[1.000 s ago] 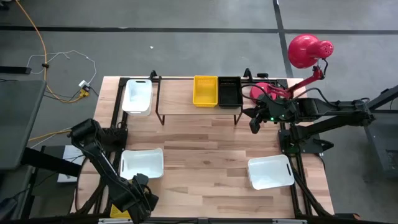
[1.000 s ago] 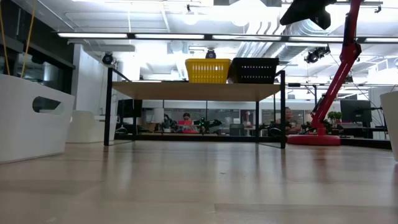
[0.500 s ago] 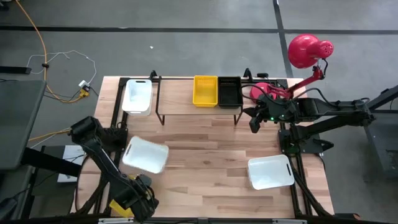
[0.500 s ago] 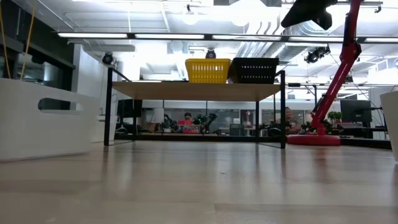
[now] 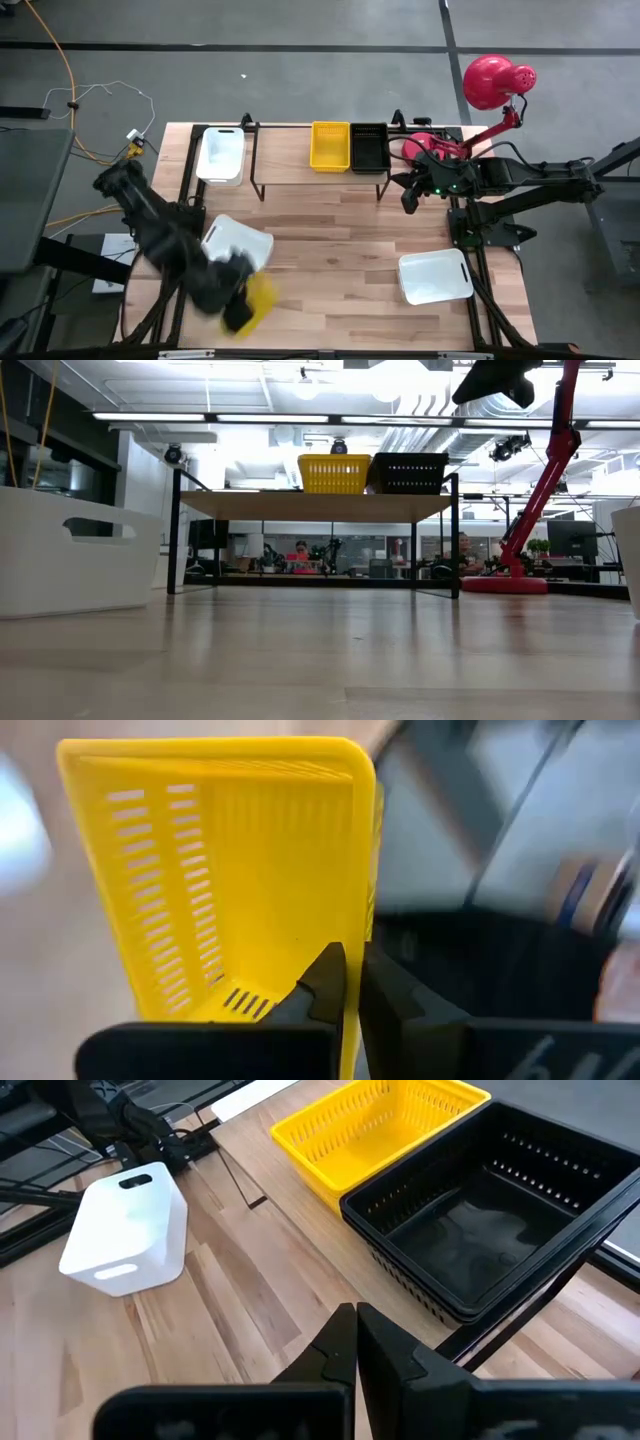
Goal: Stack baskets on shelf by color
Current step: Stack the yellow bin into the yellow bin on the shelf
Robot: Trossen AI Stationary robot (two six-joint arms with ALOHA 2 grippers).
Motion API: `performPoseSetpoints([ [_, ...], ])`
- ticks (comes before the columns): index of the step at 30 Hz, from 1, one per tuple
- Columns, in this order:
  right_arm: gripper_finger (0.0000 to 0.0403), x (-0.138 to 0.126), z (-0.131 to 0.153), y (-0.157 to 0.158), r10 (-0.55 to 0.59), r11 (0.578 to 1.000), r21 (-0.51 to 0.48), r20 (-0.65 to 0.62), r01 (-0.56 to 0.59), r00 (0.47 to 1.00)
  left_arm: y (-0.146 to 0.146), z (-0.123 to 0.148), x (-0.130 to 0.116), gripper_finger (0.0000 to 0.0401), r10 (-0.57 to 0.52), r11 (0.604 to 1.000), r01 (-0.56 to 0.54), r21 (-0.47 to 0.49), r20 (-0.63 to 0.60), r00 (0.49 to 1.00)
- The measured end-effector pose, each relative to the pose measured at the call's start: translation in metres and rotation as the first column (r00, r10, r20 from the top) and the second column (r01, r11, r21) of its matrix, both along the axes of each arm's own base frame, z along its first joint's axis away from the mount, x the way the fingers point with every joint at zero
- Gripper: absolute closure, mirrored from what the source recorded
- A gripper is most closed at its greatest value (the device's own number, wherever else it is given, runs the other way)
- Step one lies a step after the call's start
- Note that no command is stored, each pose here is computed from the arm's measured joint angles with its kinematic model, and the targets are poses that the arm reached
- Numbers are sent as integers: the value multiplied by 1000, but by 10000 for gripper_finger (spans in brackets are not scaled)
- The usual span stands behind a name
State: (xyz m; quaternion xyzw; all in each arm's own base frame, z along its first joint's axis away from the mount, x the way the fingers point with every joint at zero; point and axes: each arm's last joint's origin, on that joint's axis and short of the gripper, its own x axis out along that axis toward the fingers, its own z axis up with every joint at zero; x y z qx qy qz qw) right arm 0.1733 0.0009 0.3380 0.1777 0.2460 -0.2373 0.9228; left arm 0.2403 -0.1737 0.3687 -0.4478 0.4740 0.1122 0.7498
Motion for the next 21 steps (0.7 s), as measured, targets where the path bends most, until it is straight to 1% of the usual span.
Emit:
performPoseSetpoints([
  [3, 403, 0, 0, 0, -6, 1000, 7, 4, 6, 1000, 46, 20, 17, 400, 47, 987, -68, 144, 142, 989],
  [5, 403, 0, 0, 0, -28, 999, 30, 16, 28, 999, 78, 32, 28, 400, 41, 962, -94, 258, 204, 978],
  [6, 403, 0, 0, 0, -44, 998, 40, 22, 43, 999, 93, 39, 32, 400, 29, 942, -103, 319, 230, 973],
  [8, 403, 0, 0, -1, -76, 995, 61, 35, 73, 997, 124, 51, 38, 400, 20, 886, -141, 443, 267, 964],
  [11, 403, 0, 0, -1, -129, 988, 93, 56, 123, 990, 167, 64, 46, 401, 62, 790, -258, 557, 345, 936],
  [14, 403, -1, 1, -2, -173, 979, 122, 73, 164, 982, 202, 72, 50, 401, 99, 711, -356, 607, 414, 905],
  [17, 403, -1, 1, -2, -211, 969, 153, 89, 196, 973, 231, 80, 50, 401, 133, 649, -437, 623, 473, 871],
  [19, 403, -1, 1, -2, -215, 967, 158, 91, 199, 972, 247, 80, 53, 401, 169, 612, -485, 625, 496, 852],
  [21, 403, -1, 1, -2, -207, 971, 142, 86, 194, 974, 256, 77, 55, 401, 208, 590, -510, 626, 492, 845],
])
